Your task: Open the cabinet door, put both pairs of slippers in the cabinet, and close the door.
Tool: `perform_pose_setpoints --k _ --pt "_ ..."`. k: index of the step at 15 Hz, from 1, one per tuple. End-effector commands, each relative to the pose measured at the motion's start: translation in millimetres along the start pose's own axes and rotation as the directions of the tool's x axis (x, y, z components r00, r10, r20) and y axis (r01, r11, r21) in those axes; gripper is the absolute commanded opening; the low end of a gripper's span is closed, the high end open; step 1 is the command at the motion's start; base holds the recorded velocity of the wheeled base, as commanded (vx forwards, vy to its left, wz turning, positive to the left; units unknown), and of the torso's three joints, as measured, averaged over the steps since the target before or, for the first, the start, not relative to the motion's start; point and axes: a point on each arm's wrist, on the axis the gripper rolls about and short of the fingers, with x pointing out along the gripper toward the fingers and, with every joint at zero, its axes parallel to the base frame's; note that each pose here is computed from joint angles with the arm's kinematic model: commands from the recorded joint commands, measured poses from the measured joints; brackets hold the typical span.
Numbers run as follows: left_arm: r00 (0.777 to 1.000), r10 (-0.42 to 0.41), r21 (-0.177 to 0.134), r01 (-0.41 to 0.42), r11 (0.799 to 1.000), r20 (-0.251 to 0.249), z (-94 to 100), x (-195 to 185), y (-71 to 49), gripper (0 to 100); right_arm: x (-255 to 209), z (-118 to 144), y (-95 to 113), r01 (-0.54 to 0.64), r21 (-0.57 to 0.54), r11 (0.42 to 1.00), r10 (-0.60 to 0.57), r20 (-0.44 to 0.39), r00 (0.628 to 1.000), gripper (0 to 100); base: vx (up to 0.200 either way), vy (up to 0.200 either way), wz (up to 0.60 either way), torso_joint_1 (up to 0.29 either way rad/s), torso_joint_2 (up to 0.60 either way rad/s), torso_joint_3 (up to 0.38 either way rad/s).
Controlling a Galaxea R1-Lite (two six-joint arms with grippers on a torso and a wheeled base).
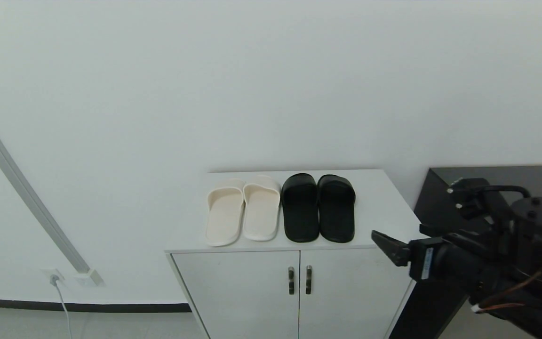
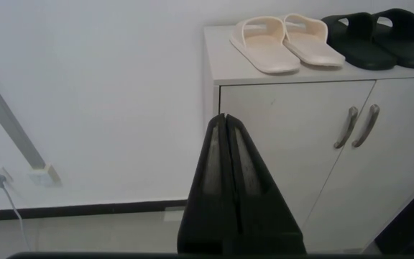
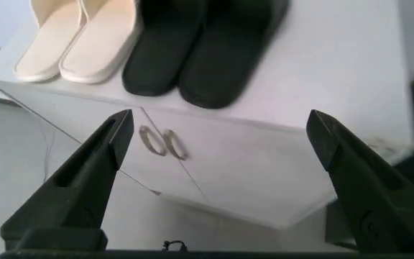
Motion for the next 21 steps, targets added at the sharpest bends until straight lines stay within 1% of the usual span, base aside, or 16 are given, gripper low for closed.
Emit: perform_pose_setpoints --k 1,2,5,8,10,12,16,20,21 --pt "1.0 0.001 0.0 -0.001 1.0 -0.002 0.0 0 0.0 0 50 -16 32 0.029 -0.023 0.999 -0.03 -0.025 0.999 100 0.0 0.0 0.0 0.0 0.0 0.0" --pt "1.0 0.001 0.0 -0.001 1.0 -0.002 0.0 0 0.0 0 58 -15 36 0.038 -0.019 0.999 -0.038 -0.015 0.999 100 0.0 0.0 0.0 0.0 0.0 0.0" --pt "1.0 0.001 0.002 -0.001 1.0 -0.002 0.0 0 0.0 0 104 -8 57 0.104 -0.007 0.995 -0.104 0.037 0.994 100 0.0 0.0 0.0 0.0 0.0 0.0" --pt "1.0 0.001 0.0 -0.001 1.0 -0.002 0.0 0 0.0 0 148 -5 65 0.167 -0.02 0.986 -0.166 0.026 0.986 100 0.0 0.0 0.0 0.0 0.0 0.0" --pt "1.0 0.001 0.0 -0.001 1.0 -0.002 0.0 0 0.0 0 180 -7 61 0.238 -0.016 0.971 -0.238 0.032 0.971 100 0.0 0.0 0.0 0.0 0.0 0.0" --pt "1.0 0.001 0.0 -0.001 1.0 0.0 0.0 0 0.0 0 200 -11 57 0.261 -0.027 0.965 -0.26 0.039 0.965 100 0.0 0.0 0.0 0.0 0.0 0.0" --pt "1.0 0.001 0.0 -0.001 1.0 -0.002 0.0 0 0.0 0 225 -15 49 0.289 -0.04 0.956 -0.287 0.05 0.957 100 0.0 0.0 0.0 0.0 0.0 0.0" --pt "1.0 0.001 0.0 -0.001 1.0 -0.002 0.0 0 0.0 0 243 -11 48 0.285 -0.021 0.958 -0.283 0.081 0.956 100 0.0 0.0 0.0 0.0 0.0 0.0" --pt "1.0 0.001 0.0 -0.001 1.0 -0.002 0.0 0 0.0 0 255 -13 43 0.295 -0.033 0.955 -0.291 0.088 0.953 100 0.0 0.0 0.0 0.0 0.0 0.0"
